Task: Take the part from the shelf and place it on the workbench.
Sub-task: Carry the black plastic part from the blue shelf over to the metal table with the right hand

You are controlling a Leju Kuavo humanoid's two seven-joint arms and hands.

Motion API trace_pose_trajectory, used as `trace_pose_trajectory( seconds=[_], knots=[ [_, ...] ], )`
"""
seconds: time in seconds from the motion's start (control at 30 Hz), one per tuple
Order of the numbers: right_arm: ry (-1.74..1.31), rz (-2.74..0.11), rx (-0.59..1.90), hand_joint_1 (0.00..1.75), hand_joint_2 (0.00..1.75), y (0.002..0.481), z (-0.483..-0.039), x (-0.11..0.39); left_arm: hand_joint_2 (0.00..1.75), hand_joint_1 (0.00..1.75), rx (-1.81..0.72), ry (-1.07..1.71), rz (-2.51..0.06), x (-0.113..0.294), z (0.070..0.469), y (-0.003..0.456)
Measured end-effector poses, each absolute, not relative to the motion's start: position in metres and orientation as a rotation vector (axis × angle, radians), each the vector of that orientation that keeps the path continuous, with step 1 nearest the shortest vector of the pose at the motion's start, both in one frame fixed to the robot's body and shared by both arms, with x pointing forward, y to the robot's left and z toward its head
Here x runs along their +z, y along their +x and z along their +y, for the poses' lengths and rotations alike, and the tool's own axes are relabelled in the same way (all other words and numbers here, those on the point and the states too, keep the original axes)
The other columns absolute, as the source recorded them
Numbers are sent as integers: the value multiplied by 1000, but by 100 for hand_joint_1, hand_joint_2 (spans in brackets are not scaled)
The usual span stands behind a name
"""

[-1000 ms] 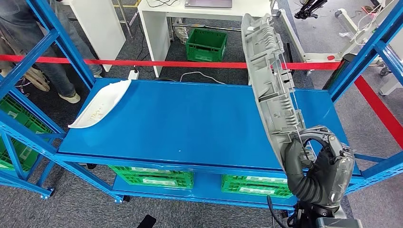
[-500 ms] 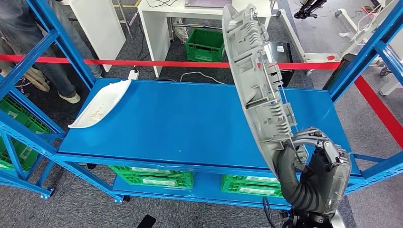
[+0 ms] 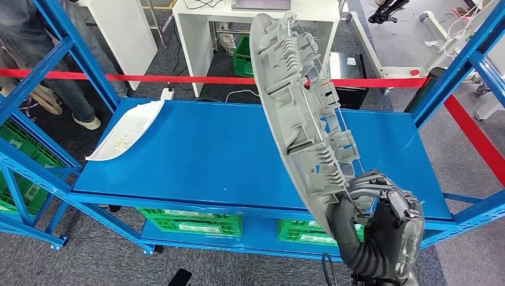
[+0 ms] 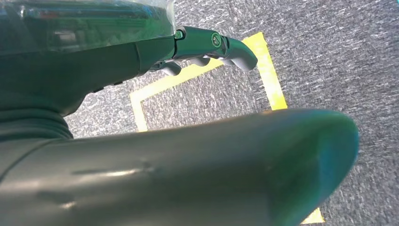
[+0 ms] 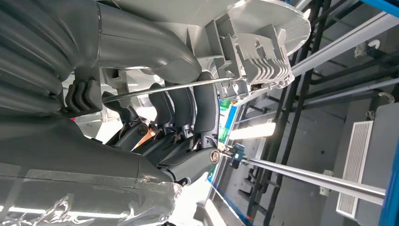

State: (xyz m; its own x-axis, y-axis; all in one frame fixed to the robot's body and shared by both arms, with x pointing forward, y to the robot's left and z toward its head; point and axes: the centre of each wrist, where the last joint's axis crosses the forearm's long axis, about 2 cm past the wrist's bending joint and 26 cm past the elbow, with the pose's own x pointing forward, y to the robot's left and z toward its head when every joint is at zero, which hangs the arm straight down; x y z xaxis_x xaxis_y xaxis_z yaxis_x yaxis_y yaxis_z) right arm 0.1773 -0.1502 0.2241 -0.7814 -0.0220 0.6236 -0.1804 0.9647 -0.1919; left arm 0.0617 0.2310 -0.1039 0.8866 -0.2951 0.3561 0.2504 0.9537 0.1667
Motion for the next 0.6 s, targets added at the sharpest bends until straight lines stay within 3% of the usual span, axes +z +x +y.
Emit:
trace_pose_trajectory(
  seconds=[0.6],
  knots=[
    [147,-2432,358,175,175,171,-144,222,175,0,-211,101,-374,-104,235,63]
  ],
)
